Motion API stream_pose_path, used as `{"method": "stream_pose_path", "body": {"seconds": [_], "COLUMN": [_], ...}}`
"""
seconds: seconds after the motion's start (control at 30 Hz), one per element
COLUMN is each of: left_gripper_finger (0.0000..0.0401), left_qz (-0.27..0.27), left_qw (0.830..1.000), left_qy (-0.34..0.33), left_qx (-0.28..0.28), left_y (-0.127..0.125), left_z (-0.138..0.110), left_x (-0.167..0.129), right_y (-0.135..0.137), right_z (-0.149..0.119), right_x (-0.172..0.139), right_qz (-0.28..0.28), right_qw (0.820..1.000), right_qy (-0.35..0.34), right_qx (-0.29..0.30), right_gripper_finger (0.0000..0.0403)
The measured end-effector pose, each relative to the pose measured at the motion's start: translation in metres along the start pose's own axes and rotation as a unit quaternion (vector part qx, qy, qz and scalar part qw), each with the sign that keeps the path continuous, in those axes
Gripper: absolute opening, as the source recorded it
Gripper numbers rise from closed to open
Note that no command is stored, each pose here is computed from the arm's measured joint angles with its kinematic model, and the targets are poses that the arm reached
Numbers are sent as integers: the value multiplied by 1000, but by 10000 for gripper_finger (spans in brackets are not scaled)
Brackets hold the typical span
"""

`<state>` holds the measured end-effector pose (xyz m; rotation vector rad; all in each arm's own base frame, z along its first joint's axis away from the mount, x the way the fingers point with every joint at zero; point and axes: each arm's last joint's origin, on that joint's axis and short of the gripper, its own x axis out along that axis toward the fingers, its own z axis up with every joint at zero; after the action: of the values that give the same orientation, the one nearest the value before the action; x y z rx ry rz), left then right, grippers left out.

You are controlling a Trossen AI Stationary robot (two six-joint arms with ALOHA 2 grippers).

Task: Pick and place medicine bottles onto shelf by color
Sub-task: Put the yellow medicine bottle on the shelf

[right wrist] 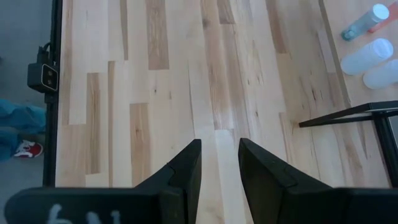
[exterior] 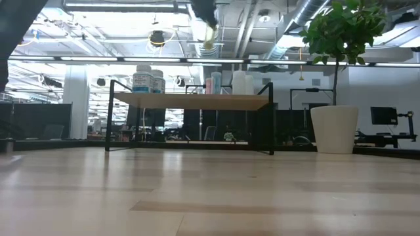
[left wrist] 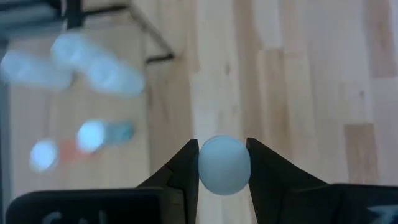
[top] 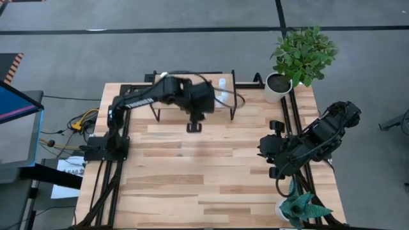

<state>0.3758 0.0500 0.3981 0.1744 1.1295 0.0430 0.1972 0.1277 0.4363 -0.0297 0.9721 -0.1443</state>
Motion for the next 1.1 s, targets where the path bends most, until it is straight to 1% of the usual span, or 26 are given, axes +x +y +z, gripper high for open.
{"method": "stream_pose_path", "body": {"seconds": [0.17,0.37,0.43,0.53,0.63,0.73,0.87,0.93,1.0,1.1], "left_gripper_finger": [87,85,84,84,84,84,84,84,84,84], "left_qz": [4,-31,-45,-59,-61,-65,-85,-84,-83,-75], "left_qw": [1000,998,997,997,997,997,994,993,993,993], "left_qy": [9,31,27,12,-1,-9,-34,-48,-49,-53], "left_qx": [-29,-51,-57,-49,-43,-51,-58,-64,-75,-77], "left_y": [35,69,79,93,108,125,146,155,163,170], "left_z": [-15,-38,-43,-49,-56,-66,-79,-83,-87,-90], "left_x": [-7,-11,-11,-12,-14,-15,-16,-9,1,14], "right_y": [0,0,-1,-3,-7,-12,-20,-23,-28,-36], "right_z": [0,0,1,2,5,8,14,18,21,24], "right_x": [0,0,0,0,2,4,9,12,15,17], "right_qz": [0,-1,-12,-39,-60,-75,-88,-97,-106,-118], "right_qw": [1000,1000,1000,999,997,995,992,990,989,987], "right_qy": [0,-1,-8,-27,-38,-44,-52,-55,-54,-52], "right_qx": [0,0,-1,1,22,50,75,82,85,95], "right_gripper_finger": [127,127,127,127,127,127,127,127,127,127]}}
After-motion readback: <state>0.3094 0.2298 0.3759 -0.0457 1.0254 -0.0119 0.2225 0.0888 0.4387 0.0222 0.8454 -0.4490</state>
